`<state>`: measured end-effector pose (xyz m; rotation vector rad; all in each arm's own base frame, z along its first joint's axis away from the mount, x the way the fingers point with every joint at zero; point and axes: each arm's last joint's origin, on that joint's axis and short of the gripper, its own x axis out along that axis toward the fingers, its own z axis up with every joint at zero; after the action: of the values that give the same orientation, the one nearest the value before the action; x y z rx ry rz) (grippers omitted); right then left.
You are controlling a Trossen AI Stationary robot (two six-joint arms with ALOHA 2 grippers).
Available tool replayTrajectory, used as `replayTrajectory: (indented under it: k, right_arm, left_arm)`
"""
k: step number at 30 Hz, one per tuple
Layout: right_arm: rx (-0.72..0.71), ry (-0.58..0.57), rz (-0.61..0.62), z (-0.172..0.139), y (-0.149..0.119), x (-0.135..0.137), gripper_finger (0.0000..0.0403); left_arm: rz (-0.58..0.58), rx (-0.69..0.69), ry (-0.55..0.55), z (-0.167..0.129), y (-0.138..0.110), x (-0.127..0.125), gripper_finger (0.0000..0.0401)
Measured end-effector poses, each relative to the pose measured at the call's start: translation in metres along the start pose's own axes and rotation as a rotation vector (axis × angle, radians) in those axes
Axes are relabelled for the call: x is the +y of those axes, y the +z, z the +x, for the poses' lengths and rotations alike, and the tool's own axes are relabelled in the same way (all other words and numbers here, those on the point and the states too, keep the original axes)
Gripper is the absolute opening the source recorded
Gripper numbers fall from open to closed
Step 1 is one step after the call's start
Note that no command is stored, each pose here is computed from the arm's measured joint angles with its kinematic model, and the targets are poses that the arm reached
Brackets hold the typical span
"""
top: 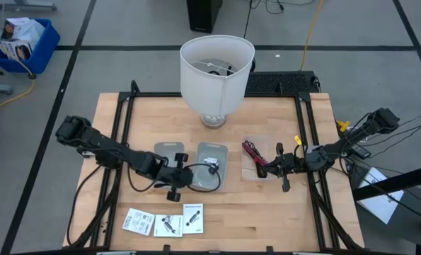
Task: Pick and place items into bin
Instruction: Put the middle card reader box into the left gray bin
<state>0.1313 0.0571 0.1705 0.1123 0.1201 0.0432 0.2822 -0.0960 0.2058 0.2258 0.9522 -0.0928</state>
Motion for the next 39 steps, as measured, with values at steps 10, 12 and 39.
replayTrajectory:
  k: [10, 12, 39]
  right_arm:
    - [0.000, 0.000, 0.000, 0.000, 0.000, 0.000, 0.0000]
    - [0.000, 0.000, 0.000, 0.000, 0.000, 0.000, 0.0000]
    - [-0.003, 0.001, 0.006, 0.000, 0.000, 0.000, 0.0000]
  left_arm:
    - [-0.046, 0.012, -0.021, 0.004, -0.001, -0.002, 0.0003]
    - [-0.046, 0.020, -0.033, 0.005, -0.001, -0.004, 0.0006]
    - [0.136, -0.067, -0.170, -0.035, 0.017, -0.051, 0.0010]
